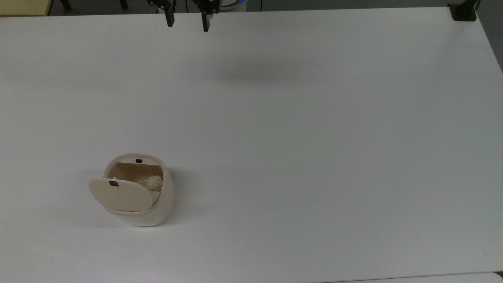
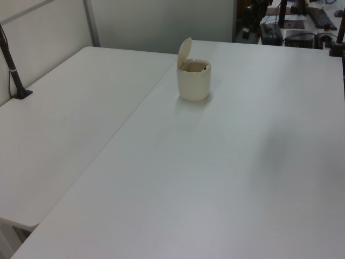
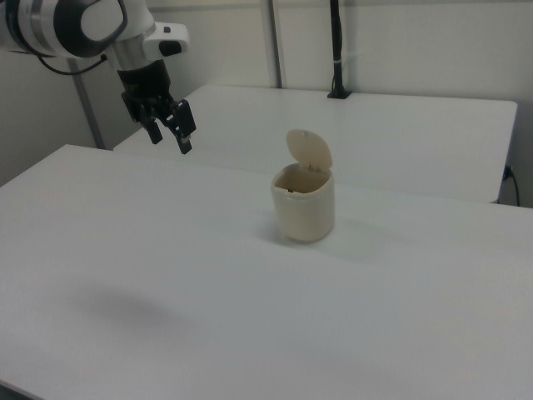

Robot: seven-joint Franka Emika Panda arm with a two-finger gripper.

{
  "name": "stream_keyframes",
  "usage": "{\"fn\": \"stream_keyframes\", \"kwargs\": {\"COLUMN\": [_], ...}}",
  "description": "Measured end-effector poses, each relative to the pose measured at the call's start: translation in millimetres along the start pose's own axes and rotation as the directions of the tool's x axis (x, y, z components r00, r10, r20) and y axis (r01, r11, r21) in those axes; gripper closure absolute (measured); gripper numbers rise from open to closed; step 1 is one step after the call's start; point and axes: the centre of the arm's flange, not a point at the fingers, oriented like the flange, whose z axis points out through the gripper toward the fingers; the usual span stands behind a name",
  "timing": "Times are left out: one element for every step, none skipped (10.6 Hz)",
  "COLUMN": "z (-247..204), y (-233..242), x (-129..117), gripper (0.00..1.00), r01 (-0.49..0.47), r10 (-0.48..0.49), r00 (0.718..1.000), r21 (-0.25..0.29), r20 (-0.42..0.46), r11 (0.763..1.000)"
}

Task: Open the trash bin

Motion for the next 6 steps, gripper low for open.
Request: {"fn": "stream_keyframes", "kwargs": {"z": [2.4,3.9,5.0,5.7,5.8,5.8], "y": [0.7,1.4,1.9,2.8,4.1,5.3], "x": [-0.5,-0.9,-1.1,-1.1,-1.0,-0.9], "gripper": [0.08,0.0,0.0,0.0,0.0,0.0], "r01": [0.027,0.059,0.074,0.075,0.073,0.071], "r10": [-0.027,-0.059,-0.074,-0.075,-0.073,-0.071], "r00": [1.0,0.998,0.997,0.997,0.997,0.997], "r21": [-0.001,-0.001,-0.001,-0.001,-0.002,-0.002], "r20": [0.006,0.01,0.012,0.014,0.014,0.014], "r11": [1.0,0.998,0.997,0.997,0.997,0.997]}}
